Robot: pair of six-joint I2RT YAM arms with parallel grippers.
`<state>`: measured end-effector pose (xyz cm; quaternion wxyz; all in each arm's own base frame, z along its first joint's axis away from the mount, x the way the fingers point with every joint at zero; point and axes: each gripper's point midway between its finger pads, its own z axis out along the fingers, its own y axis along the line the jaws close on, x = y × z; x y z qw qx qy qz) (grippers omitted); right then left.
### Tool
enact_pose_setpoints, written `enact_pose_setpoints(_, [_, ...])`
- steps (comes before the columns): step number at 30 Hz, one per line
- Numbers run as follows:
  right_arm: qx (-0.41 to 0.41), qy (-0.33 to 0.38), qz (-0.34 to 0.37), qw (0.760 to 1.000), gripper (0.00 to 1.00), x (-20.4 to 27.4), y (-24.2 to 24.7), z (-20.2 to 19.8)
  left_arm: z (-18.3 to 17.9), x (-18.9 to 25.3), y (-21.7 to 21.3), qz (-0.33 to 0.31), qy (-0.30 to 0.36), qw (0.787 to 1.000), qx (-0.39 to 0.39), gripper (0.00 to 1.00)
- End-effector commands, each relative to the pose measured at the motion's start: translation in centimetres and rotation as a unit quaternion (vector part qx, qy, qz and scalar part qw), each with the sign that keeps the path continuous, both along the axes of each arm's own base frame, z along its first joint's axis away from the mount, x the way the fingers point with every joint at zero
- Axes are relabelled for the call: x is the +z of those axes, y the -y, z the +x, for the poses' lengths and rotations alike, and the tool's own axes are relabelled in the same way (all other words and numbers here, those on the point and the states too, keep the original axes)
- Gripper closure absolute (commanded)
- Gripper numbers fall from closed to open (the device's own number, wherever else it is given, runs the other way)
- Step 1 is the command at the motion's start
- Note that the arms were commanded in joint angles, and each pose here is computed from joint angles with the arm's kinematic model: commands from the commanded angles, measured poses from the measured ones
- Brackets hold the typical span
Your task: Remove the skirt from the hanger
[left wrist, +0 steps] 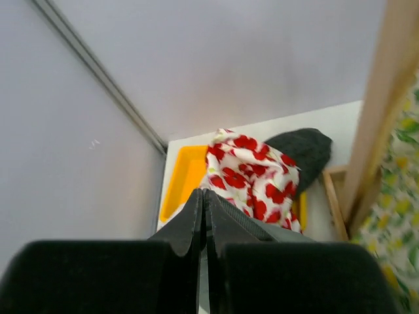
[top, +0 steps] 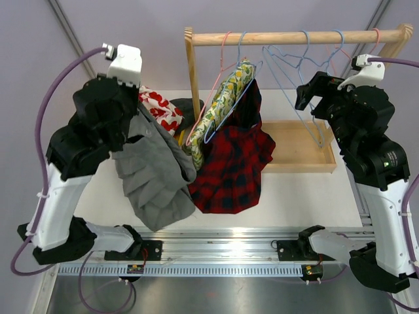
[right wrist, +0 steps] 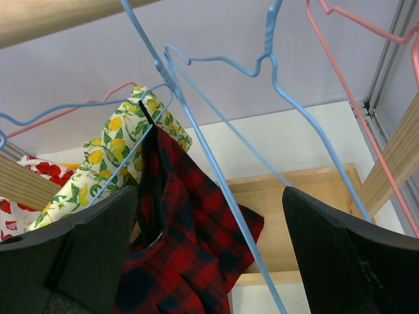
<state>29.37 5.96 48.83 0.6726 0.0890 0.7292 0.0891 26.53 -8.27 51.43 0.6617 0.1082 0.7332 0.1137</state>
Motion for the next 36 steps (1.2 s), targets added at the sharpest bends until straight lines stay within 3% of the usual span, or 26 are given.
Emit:
enact_pose_setpoints(1, [-0.019,-0.004,-0.009,1.0,0.01,-0.7,0.8,0.1,3.7,5.3,-1.7,-0.021,0.075,0.996,0.051,1.0])
enact_pose_setpoints(3, [-0.017,-0.003,-0.005,1.0,0.0,-0.9,0.8,-0.1,5.0,7.5,-5.6,-0.048,0.103,0.986,0.124,1.0])
enact_pose_setpoints(5, [-0.006,-0.008,0.002,1.0,0.01,-1.5,0.3,-0.2,6.5,9.8,-8.4,-0.116,0.15,0.969,0.16,1.0])
enact_pose_setpoints(7, [0.006,-0.015,0.011,1.0,0.01,-2.0,-0.3,-0.2,7.4,11.8,-9.1,-0.152,0.196,0.956,0.154,1.0])
enact_pose_setpoints(10, [0.033,-0.032,0.023,0.999,0.01,-3.1,-1.4,-0.2,9.7,12.9,-10.2,-0.159,0.252,0.942,0.152,1.0])
enact_pose_setpoints(14, [0.058,-0.047,0.045,0.996,0.01,-4.7,-2.5,-0.8,15.4,10.8,-11.4,-0.161,0.228,0.945,0.171,1.0])
enact_pose_setpoints(18, [0.087,-0.061,0.062,0.992,0.03,-6.7,-3.7,-1.0,21.7,2.4,-10.5,-0.173,0.126,0.961,0.176,1.0])
enact_pose_setpoints(22, [0.102,-0.067,0.069,0.99,0.05,-7.1,-4.3,-1.3,25.1,-6.6,-8.5,-0.174,0.009,0.972,0.157,1.0])
enact_pose_setpoints(25, [0.114,-0.063,0.065,0.989,0.05,-6.7,-4.4,-1.8,26.2,-12.4,-7.9,-0.175,-0.033,0.971,0.157,1.0])
enact_pose_setpoints(30, [0.135,-0.042,0.056,0.988,0.05,-5.9,-4.5,-3.1,27.3,-18.3,-8.4,-0.167,-0.073,0.965,0.186,1.0])
enact_pose_setpoints(31, [0.143,-0.032,0.054,0.988,0.05,-5.5,-4.5,-3.6,27.4,-19.1,-8.6,-0.165,-0.08,0.964,0.194,0.97])
enact_pose_setpoints(32, [0.163,-0.026,0.054,0.985,0.04,-5.2,-5.1,-4.0,27.9,-20.6,-8.7,-0.162,-0.094,0.961,0.202,0.85])
enact_pose_setpoints(33, [0.169,-0.017,0.05,0.984,0.04,-4.8,-5.2,-4.1,28.1,-21.3,-8.7,-0.167,-0.104,0.959,0.203,0.63])
enact_pose_setpoints(34, [0.194,-0.007,0.048,0.98,0.04,-4.2,-5.8,-4.7,27.9,-22.6,-8.5,-0.166,-0.13,0.957,0.201,0.3])
enact_pose_setpoints(36, [0.237,0.013,0.05,0.97,0.03,-2.8,-7.0,-5.6,27.8,-23.1,-8.2,-0.178,-0.149,0.953,0.196,0.01])
